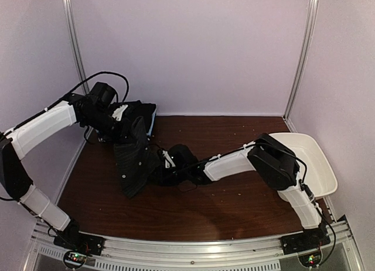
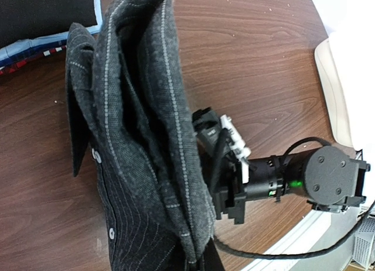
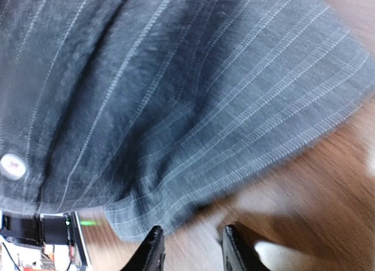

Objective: Fold and stack the long sleeve shirts
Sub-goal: Turn over the square-folded shirt at the center of the board.

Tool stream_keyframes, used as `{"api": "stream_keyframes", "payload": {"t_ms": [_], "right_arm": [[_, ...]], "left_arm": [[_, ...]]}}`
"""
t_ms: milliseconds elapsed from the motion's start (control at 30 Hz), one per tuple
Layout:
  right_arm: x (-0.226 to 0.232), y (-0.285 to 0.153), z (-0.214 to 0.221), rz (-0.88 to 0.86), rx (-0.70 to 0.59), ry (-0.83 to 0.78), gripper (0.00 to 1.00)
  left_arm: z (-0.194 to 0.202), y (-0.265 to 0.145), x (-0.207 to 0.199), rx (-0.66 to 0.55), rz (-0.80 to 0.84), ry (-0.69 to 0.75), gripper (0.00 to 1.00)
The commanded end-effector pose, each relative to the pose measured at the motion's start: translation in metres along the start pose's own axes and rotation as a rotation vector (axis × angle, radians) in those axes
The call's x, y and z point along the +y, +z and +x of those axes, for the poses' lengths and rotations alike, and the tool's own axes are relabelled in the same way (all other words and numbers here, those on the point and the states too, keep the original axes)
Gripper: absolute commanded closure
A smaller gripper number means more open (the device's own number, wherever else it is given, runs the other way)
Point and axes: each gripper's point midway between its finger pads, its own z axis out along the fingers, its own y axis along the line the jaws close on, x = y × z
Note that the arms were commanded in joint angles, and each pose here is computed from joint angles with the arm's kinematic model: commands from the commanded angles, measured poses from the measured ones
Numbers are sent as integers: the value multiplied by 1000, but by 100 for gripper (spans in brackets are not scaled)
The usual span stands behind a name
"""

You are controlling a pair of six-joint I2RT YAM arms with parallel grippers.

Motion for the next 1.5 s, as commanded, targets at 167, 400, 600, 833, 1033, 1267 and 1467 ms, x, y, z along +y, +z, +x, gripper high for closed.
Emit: {"api": "stream_keyframes", "payload": {"t_ms": [167,400,600,833,1033,1267,1467], "right_arm": [[-16,-44,-16,20,-100,57,56],[2,-110,-59,66,-249,20,54],[-14,-202,-81,182,-365,33,50],[-44,-264,-46,301,-368,50,43],[-59,-273,-9,308,-311,89,36],[-59,-237,35,317,-169,68,33],[-70,-215,55,371,-116,65,32]], "left_arm": [[-4,-9,-5,-58,28,1,100],[16,7,-28,-45,16,-4,100],[54,63,-99,-23,24,35,100],[104,138,-192,75,102,135,52],[78,117,-188,-14,94,107,33],[52,88,-93,-61,-22,15,33],[42,75,-12,-57,-79,-5,29]]}}
